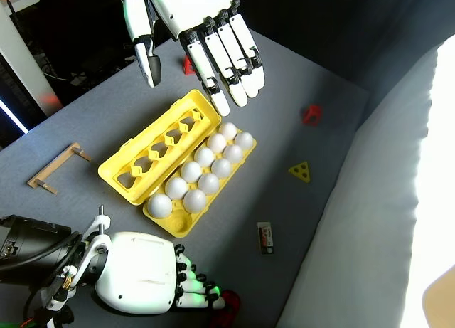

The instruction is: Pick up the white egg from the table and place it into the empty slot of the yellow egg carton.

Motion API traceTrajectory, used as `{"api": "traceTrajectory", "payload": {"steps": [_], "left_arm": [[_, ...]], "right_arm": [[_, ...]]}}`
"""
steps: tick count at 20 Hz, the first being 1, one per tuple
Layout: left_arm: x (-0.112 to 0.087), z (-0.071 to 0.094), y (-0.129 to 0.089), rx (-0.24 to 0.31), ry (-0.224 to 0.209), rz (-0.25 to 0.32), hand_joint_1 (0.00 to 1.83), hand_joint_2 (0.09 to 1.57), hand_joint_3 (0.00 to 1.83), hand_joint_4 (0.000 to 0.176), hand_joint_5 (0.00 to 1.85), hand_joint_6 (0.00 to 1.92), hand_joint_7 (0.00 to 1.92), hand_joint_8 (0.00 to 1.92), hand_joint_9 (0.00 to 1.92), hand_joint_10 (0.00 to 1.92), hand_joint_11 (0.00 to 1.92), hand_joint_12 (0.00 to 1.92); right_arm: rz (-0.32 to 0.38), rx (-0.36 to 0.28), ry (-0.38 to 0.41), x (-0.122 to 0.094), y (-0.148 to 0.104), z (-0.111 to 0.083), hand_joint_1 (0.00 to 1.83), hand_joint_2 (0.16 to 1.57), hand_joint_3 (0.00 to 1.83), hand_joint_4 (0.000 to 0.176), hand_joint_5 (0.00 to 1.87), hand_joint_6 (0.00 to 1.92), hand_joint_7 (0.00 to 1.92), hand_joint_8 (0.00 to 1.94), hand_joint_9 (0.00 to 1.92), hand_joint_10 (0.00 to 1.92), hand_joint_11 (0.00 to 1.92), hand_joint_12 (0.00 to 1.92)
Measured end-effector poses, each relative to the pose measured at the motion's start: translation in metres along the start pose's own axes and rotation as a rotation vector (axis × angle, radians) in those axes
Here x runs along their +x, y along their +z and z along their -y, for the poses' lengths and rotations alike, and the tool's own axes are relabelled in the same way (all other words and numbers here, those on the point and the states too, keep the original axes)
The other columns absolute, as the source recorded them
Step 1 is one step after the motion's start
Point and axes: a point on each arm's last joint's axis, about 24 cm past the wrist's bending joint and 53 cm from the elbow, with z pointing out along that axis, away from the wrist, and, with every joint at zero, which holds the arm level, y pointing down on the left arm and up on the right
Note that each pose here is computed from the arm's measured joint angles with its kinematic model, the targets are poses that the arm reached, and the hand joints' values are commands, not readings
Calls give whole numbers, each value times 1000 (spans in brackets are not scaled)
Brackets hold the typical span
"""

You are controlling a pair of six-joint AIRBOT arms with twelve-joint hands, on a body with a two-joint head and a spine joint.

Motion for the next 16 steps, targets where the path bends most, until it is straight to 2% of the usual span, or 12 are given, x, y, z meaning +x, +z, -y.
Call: {"api": "traceTrajectory", "payload": {"steps": [3, 4, 5, 8, 9, 11, 13, 16], "left_arm": [[0, 1, 0, 1, 0, -1, 43, 1290, 0, 27, 123, 5, 121, 5, 127, 9, 0, 560], [0, 1, 0, 1, 0, -1, 37, 1289, 0, 26, 121, 3, 118, 2, 128, 8, 0, 568], [0, 1, 0, 2, 0, -1, 37, 1289, 0, 26, 121, 3, 118, 2, 128, 8, 0, 568], [1, 1, -1, 3, 0, -1, 33, 1290, 0, 26, 122, 3, 115, 0, 132, 9, 0, 569], [1, 2, -1, 4, 1, -1, 33, 1290, 0, 26, 122, 3, 115, 0, 132, 9, 0, 569], [1, 1, -1, 2, 0, -1, 27, 1293, 1, 25, 121, 2, 113, 0, 131, 7, 0, 553], [1, 2, -1, 2, 1, -2, 28, 1293, 1, 25, 121, 1, 113, 0, 129, 5, 0, 548], [1, 2, -1, 5, 0, -3, 44, 1293, 1, 25, 121, 1, 113, 0, 127, 3, 0, 545]], "right_arm": [[38, -54, 71, -22, -11, -5, 1092, 1189, 0, 0, 839, 1237, 463, 48, 128, 59, 27, 15], [48, -88, 113, -28, -17, -9, 1091, 1184, 1, 0, 848, 1223, 485, 7, 137, 68, 0, 226], [46, -112, 142, -29, -19, -12, 1091, 1184, 1, 0, 848, 1223, 485, 7, 137, 68, 0, 226], [17, -246, 286, -28, -27, -39, 1085, 1185, 1, 0, 846, 1226, 489, 4, 140, 71, 0, 272], [12, -261, 300, -28, -28, -42, 1085, 1185, 1, 0, 846, 1226, 489, 4, 140, 71, 0, 272], [-18, -325, 399, -21, -31, -53, 1082, 1185, 0, 0, 849, 1222, 491, 4, 145, 73, 0, 302], [13, -365, 407, -21, -33, -57, 1082, 1184, 0, 0, 849, 1221, 498, 7, 144, 73, 0, 310], [80, -413, 474, -39, -37, -58, 1083, 1184, 0, 0, 850, 1220, 502, 5, 156, 78, 0, 400]]}}
